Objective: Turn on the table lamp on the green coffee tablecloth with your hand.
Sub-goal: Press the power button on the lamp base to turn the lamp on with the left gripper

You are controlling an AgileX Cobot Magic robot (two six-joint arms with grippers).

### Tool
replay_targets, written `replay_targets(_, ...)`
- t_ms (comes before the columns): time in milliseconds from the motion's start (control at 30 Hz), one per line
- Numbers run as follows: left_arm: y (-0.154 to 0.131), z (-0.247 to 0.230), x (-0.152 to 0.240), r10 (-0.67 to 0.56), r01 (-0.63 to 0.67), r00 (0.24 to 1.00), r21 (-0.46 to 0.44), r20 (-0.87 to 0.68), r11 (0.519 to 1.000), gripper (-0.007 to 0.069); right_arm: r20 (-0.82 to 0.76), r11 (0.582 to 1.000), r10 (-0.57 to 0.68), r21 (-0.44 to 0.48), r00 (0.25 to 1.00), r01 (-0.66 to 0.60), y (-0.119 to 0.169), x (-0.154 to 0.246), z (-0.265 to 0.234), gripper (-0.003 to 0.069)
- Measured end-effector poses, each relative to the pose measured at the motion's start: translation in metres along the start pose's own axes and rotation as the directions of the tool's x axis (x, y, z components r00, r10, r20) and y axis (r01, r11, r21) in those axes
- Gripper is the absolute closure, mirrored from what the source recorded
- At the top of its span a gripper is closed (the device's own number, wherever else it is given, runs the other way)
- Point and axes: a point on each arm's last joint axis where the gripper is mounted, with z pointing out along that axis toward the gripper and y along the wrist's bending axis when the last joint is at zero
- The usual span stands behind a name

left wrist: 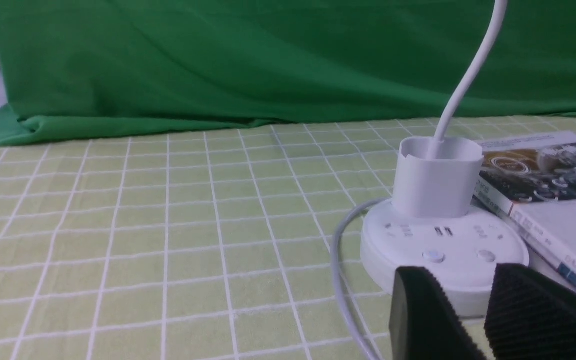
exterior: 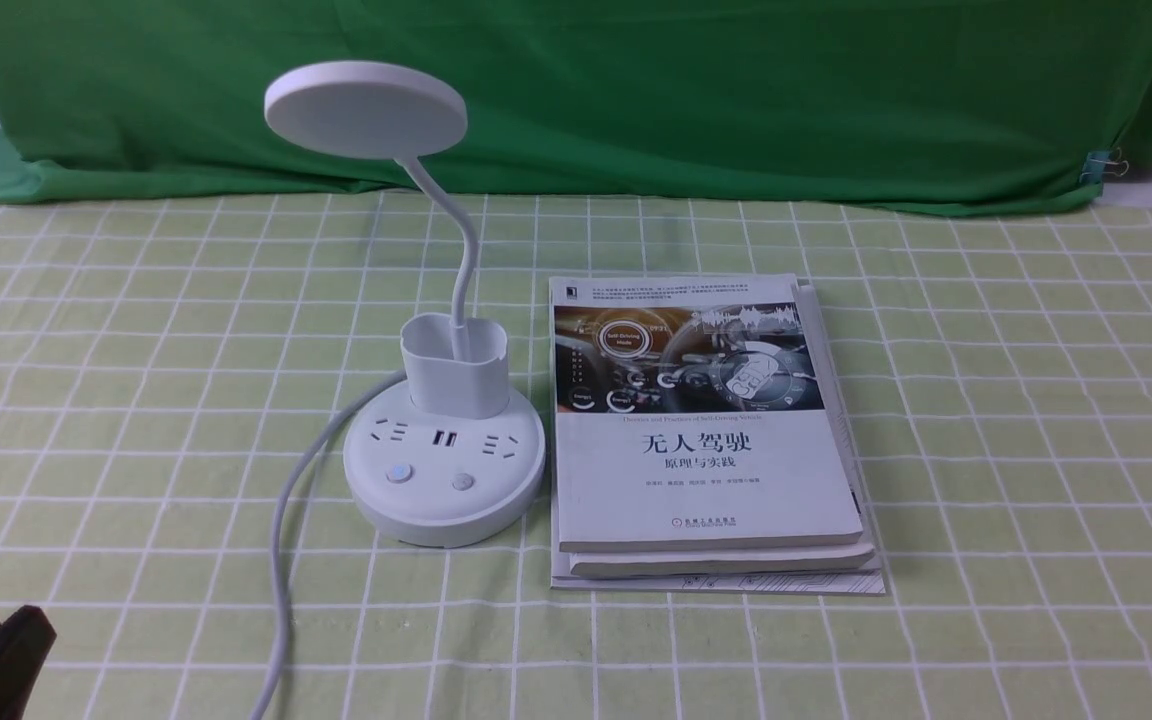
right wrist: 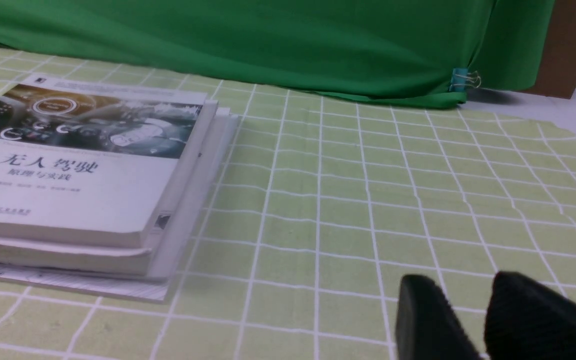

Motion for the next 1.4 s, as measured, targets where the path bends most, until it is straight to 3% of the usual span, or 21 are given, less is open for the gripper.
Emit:
replay_targets(200,0.000,-0.002,-0.017,-0.052,0.050,0.982,0.015,0.181,0.999,0.0428,0.000,1.000,0.000,0.000,1.000,0.000,0.000,0.000,0.000,0.0417)
replay_targets(433,0.001,-0.008,-0.037,-0.131,0.125,0.906,0.042,0.403,0.991,0.0426,0.000,1.000,0.000,0.000,1.000,0.000,0.000,0.000,0.000,0.0417)
replay_targets(600,0.002,-0.012,-0.054,-0.151,0.143,0.895,0.051,0.421,0.988,0.0420,0.000,1.000,0.000,0.000,1.000,0.000,0.000,0.000,0.000,0.0417)
replay_targets(800,0.002,-0.019,-0.111,-0.117,0.108,0.885,0.045,0.450,0.993,0.0414,0.000,1.000,0.000,0.000,1.000,0.000,0.000,0.000,0.000,0.0417)
replay_targets(900,0.002,-0.011,-0.142,-0.118,0.110,0.929,0.041,0.351,0.993,0.0410,0.000,1.000,0.000,0.000,1.000,0.000,0.000,0.000,0.000,0.0417)
replay_targets(1000,0.002,0.003,-0.146,-0.124,0.120,0.973,0.033,0.193,0.992,0.0408,0.000,1.000,0.000,0.000,1.000,0.000,0.000,0.000,0.000,0.0417)
replay_targets(1033,0.001,0.011,-0.142,-0.123,0.133,0.986,-0.086,0.113,0.987,0.0407,0.000,1.000,0.000,0.000,1.000,0.000,0.000,0.000,0.000,0.0417)
replay_targets(1067,0.001,0.017,-0.137,-0.118,0.117,0.993,0.020,0.029,0.993,0.0407,0.000,1.000,0.000,0.000,1.000,0.000,0.000,0.000,0.000,0.0417)
replay_targets(1400,-0.001,0.067,-0.109,-0.131,0.135,0.956,-0.002,-0.263,0.991,0.0400,0.000,1.000,0.000,0.000,1.000,0.000,0.000,0.000,0.000,0.0417)
